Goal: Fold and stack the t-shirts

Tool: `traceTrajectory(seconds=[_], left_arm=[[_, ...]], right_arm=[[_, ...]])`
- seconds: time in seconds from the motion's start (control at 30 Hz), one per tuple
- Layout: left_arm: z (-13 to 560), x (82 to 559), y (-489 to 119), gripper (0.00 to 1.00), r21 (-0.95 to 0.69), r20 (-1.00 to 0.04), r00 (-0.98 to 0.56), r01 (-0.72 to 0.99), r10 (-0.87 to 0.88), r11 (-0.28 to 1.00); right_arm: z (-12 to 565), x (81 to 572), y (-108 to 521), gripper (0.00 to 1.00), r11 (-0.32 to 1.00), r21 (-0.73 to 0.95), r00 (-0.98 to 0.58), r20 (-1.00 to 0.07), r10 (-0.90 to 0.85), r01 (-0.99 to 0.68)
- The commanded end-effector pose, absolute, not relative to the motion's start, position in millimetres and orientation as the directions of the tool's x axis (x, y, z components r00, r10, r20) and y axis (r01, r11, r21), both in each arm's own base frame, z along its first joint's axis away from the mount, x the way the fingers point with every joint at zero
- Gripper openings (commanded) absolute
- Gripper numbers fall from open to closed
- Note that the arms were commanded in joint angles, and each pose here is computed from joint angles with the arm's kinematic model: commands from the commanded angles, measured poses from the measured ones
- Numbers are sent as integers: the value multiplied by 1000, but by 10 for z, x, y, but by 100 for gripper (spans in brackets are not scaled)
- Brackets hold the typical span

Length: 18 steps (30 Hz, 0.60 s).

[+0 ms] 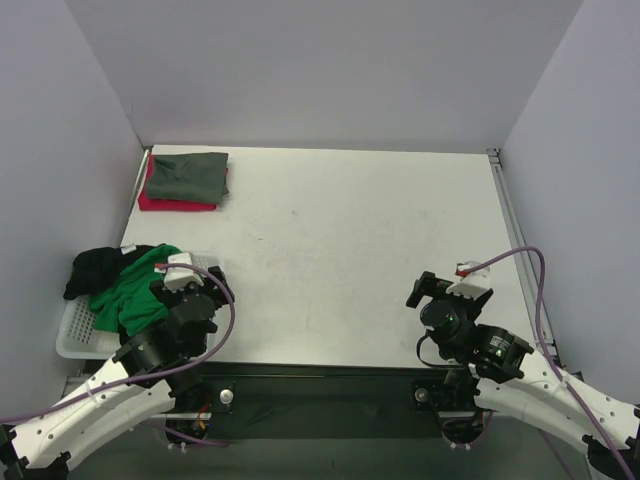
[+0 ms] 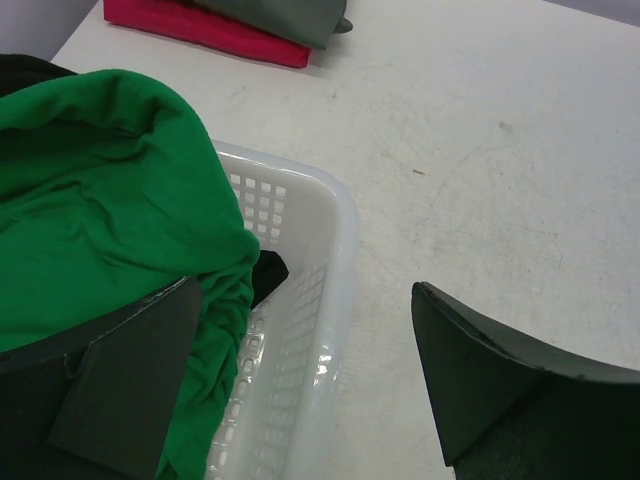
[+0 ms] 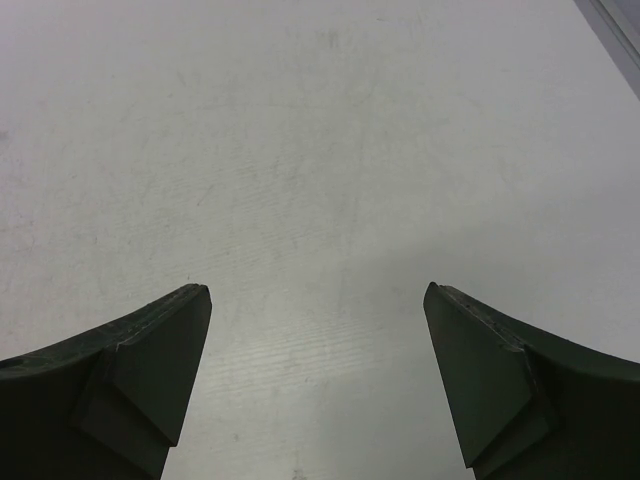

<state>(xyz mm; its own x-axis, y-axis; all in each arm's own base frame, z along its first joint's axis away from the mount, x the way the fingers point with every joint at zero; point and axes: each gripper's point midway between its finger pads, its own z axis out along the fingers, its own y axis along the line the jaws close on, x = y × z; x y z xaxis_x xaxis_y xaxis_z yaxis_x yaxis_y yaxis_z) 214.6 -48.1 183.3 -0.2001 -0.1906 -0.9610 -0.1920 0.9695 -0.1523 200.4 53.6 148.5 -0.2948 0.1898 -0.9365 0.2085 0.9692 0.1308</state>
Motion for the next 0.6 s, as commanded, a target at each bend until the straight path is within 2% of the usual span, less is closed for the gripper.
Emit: traceTrajectory(seconds=[0.0,0.33,0.57], left_arm=[[2041,2153,-436,97,-189,-962,-155,-217,-225,958],[2034,2146,-331,97,-137,-970,-156,-273,-184,952],[2079,2031,24,97,-148,-976,-80,-427,-200,892]], right_arm=[[1499,2014,410,93,957,110,-264,-947,184,270],[1484,2014,428,94,956,118,-269,-944,192,269],[1451,2007,505,95,955,157,-288,-930,229,254]])
